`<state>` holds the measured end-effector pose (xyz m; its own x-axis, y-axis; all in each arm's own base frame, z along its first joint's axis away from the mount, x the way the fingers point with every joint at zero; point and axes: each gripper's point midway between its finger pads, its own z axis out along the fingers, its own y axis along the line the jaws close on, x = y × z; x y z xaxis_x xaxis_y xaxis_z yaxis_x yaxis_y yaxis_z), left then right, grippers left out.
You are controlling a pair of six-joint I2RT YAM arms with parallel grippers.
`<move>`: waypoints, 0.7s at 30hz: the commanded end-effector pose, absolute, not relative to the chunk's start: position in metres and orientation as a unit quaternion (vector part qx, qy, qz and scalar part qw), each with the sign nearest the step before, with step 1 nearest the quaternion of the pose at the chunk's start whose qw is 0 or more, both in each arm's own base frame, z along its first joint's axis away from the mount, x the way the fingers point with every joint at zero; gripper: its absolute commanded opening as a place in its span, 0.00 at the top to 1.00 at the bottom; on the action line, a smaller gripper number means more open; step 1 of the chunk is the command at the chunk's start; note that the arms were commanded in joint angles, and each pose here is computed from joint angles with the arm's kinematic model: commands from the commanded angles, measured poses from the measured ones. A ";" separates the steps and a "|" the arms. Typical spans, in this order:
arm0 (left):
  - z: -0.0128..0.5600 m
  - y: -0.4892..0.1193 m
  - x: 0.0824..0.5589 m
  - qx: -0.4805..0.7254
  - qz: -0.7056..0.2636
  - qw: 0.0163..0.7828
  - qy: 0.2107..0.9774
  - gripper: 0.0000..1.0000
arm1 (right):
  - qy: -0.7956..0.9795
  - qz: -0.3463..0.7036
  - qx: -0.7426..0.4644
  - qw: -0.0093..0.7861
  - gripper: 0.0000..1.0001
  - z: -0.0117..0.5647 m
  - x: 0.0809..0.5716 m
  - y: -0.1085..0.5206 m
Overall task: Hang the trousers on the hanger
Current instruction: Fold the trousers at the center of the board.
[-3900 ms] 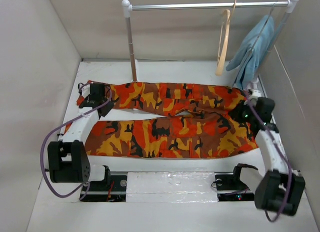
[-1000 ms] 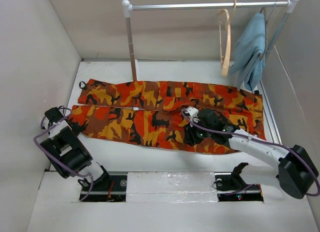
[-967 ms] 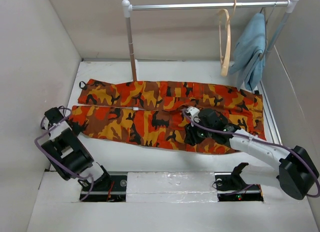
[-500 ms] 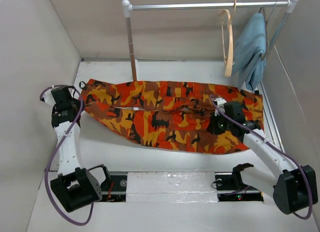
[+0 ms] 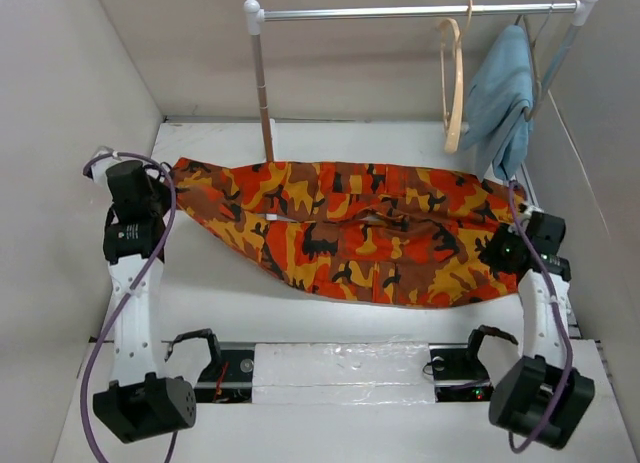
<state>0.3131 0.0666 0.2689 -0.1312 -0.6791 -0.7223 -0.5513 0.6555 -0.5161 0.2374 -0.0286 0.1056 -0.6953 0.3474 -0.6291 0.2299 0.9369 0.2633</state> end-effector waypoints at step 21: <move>0.292 0.049 0.349 -0.408 -0.080 0.552 0.723 1.00 | 0.817 0.028 0.501 0.285 0.41 0.040 0.167 -0.178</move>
